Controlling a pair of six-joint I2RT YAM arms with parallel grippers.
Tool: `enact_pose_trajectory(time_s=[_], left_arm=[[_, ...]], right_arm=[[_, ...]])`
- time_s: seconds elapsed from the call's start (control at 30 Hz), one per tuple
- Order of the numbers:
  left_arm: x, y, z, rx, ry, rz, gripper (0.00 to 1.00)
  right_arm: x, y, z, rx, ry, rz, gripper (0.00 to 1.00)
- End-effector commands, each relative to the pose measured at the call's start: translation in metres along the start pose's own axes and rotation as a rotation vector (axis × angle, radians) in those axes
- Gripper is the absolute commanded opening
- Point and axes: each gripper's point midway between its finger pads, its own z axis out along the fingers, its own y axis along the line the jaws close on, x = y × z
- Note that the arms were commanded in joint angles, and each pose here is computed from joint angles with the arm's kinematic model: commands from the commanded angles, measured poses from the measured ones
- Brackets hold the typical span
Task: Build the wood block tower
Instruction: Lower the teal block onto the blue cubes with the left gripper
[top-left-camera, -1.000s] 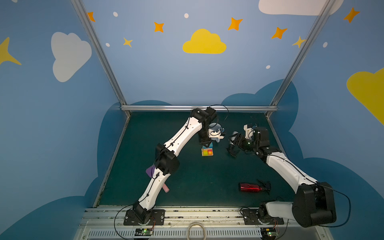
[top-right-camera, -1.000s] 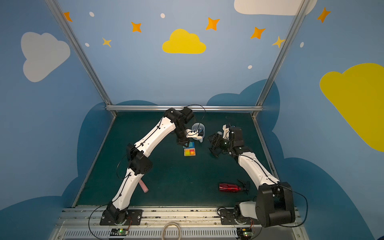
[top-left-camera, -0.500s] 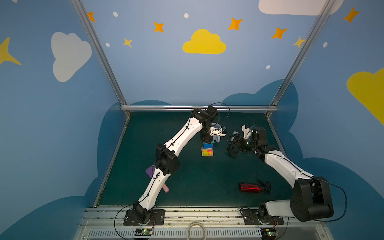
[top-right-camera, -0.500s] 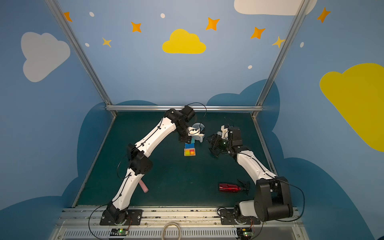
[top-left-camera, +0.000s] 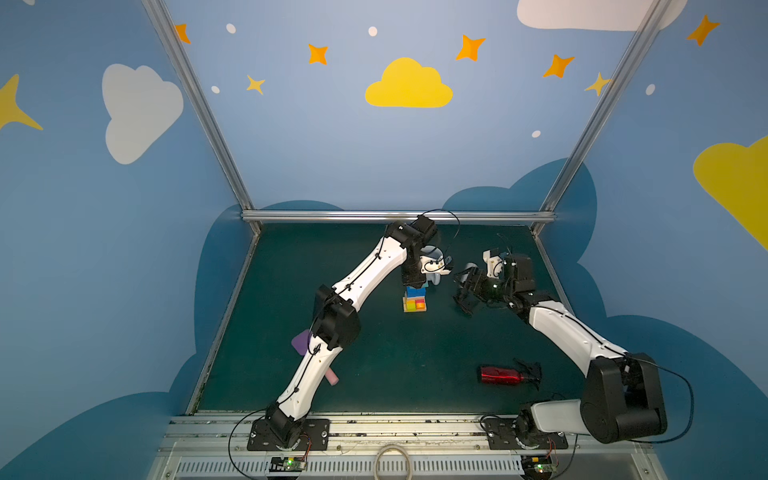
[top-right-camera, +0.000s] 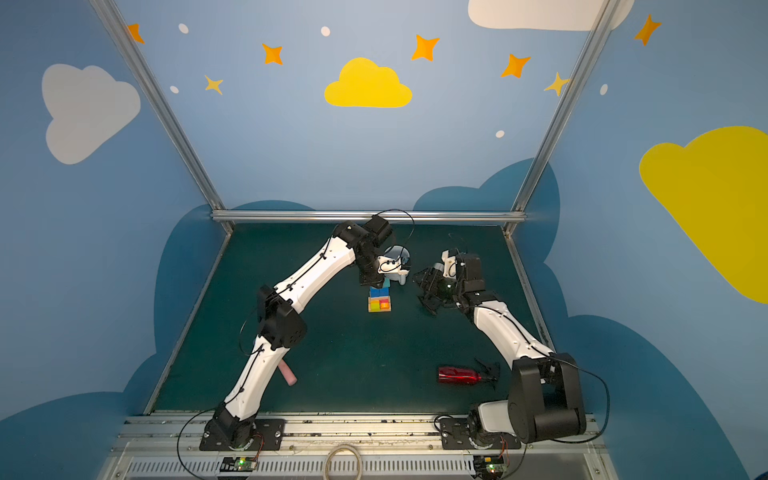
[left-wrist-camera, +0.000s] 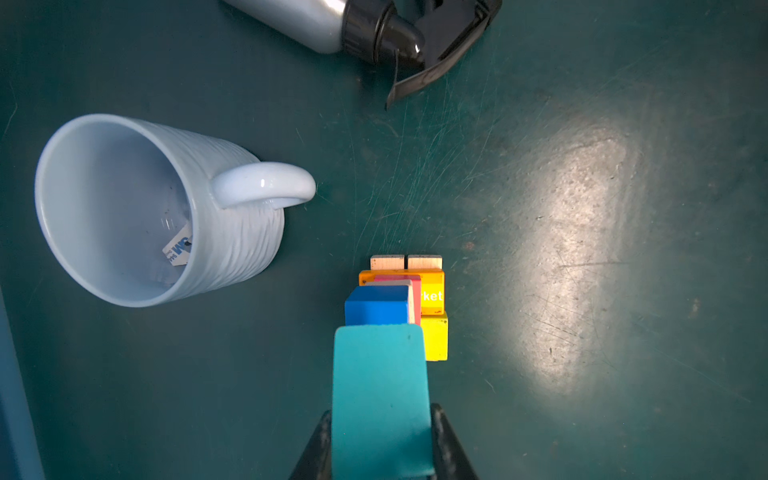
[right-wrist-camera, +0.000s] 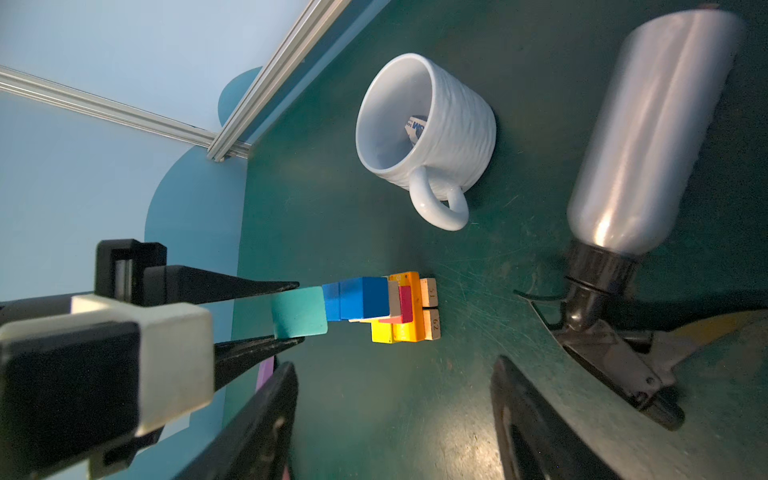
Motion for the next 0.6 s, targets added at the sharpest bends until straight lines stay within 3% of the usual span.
enact_pose_trajectory(time_s=[0.0, 0.57], left_arm=[[0.005, -0.003, 0.019, 0.026, 0.026, 0.003, 0.09], [0.008, -0.001, 0.029, 0.025, 0.038, -0.002, 0.11]], right_arm=[[-0.011, 0.01, 0.0, -0.028, -0.02, -0.011, 0.72], [-0.011, 0.009, 0.003, -0.032, -0.011, -0.003, 0.72]])
